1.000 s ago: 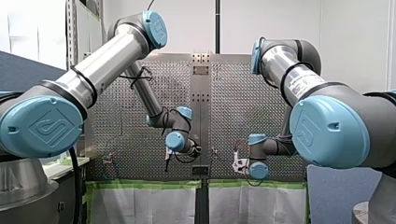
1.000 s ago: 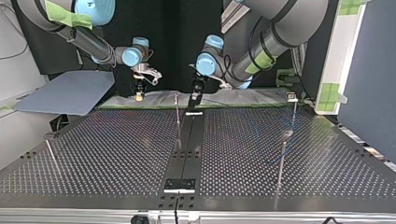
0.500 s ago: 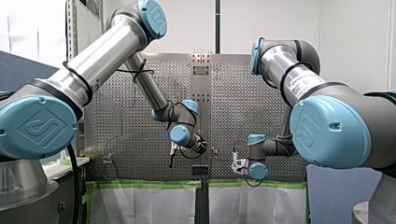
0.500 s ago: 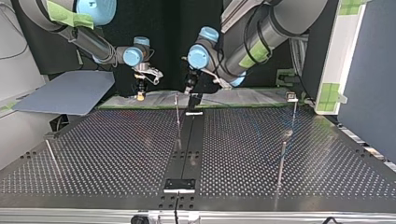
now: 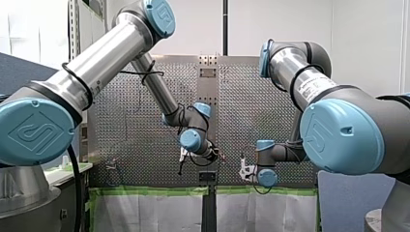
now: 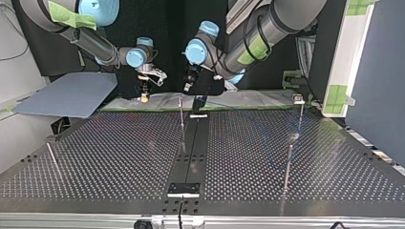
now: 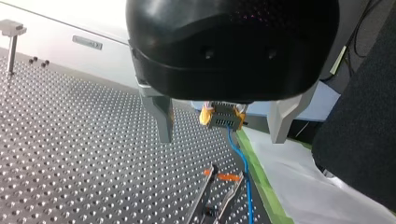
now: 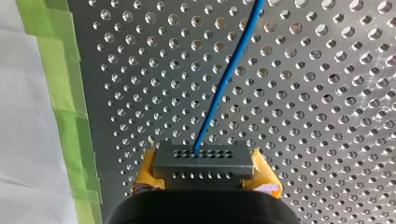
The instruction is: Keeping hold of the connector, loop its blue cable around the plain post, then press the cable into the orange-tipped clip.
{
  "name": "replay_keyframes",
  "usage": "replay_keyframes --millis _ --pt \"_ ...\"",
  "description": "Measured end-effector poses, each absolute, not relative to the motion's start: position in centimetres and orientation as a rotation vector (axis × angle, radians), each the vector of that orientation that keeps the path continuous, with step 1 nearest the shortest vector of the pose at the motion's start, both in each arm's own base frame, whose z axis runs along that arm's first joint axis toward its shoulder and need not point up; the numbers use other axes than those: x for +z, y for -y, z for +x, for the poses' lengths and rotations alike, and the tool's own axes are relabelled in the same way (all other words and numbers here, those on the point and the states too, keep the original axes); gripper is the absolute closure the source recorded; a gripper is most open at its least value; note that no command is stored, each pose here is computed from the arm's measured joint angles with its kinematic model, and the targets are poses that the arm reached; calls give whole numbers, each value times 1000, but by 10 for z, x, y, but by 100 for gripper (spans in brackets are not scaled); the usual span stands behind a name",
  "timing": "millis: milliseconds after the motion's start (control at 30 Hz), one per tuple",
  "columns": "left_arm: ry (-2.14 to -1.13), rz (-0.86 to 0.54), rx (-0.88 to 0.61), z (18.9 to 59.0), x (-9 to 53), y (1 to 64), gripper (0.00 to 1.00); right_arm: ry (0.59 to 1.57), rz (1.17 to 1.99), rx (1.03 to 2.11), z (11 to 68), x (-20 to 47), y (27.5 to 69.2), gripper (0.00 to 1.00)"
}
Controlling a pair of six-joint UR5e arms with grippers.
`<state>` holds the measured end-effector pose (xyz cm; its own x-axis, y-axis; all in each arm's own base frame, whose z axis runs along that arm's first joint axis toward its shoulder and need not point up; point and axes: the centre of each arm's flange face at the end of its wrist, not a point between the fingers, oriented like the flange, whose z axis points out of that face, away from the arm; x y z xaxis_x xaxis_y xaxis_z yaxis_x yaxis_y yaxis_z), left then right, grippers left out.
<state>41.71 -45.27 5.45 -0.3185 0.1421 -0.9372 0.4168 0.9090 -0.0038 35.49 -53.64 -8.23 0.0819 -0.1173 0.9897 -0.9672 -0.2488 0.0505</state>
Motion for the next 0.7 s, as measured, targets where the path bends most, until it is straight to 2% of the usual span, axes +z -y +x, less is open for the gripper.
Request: replay_keyframes --millis 200,700 --pt "-1894 417 -296 413 54 456 0 1141 1523 1253 353 -84 535 100" --pt "-1904 372 -308 414 54 455 0 1247 1469 1130 332 -90 534 100"
